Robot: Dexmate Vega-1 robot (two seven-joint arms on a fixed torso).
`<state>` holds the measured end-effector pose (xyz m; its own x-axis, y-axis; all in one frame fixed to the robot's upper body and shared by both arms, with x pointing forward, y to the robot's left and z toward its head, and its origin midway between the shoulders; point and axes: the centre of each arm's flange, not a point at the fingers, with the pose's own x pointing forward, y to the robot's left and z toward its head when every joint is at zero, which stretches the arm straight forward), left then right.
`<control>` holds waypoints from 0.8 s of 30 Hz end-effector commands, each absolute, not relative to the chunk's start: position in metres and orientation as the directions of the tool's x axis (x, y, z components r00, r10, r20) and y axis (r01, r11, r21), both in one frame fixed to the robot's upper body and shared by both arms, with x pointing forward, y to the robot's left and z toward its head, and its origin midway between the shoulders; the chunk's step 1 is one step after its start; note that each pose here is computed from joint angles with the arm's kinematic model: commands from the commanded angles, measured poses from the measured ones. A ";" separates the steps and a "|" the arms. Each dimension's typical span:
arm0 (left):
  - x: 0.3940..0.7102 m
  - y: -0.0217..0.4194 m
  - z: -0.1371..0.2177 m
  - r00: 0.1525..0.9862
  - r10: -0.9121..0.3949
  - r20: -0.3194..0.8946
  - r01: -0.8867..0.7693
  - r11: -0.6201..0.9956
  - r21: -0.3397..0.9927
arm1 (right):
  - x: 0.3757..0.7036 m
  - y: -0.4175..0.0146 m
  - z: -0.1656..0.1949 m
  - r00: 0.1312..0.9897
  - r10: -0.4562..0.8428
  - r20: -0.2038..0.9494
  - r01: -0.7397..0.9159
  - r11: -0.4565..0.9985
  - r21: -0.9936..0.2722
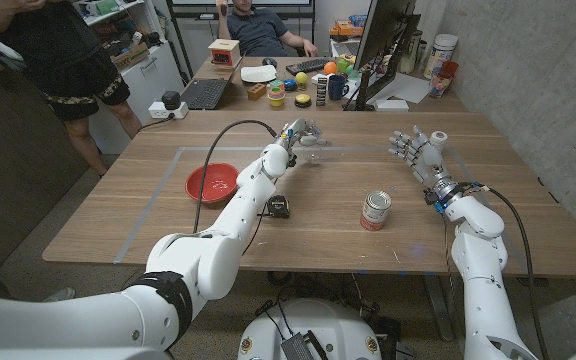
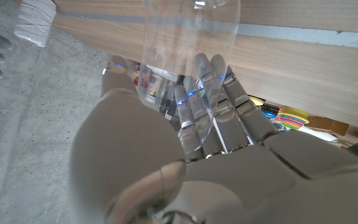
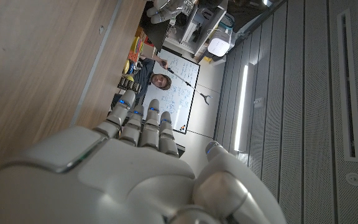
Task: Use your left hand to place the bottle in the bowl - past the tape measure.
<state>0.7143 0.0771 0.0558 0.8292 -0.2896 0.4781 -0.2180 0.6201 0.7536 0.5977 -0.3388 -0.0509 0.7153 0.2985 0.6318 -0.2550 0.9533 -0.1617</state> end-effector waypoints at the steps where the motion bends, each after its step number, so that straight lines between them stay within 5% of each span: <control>1: 0.704 0.086 0.063 0.824 -0.273 0.497 -0.255 0.604 0.755 | 0.596 -0.334 -0.051 0.710 0.308 0.634 -0.262 0.950 -0.168; 24: 0.674 0.100 0.080 0.787 -0.249 0.565 -0.353 0.569 0.742 | 0.588 -0.324 -0.054 0.702 0.327 0.632 -0.272 0.944 -0.187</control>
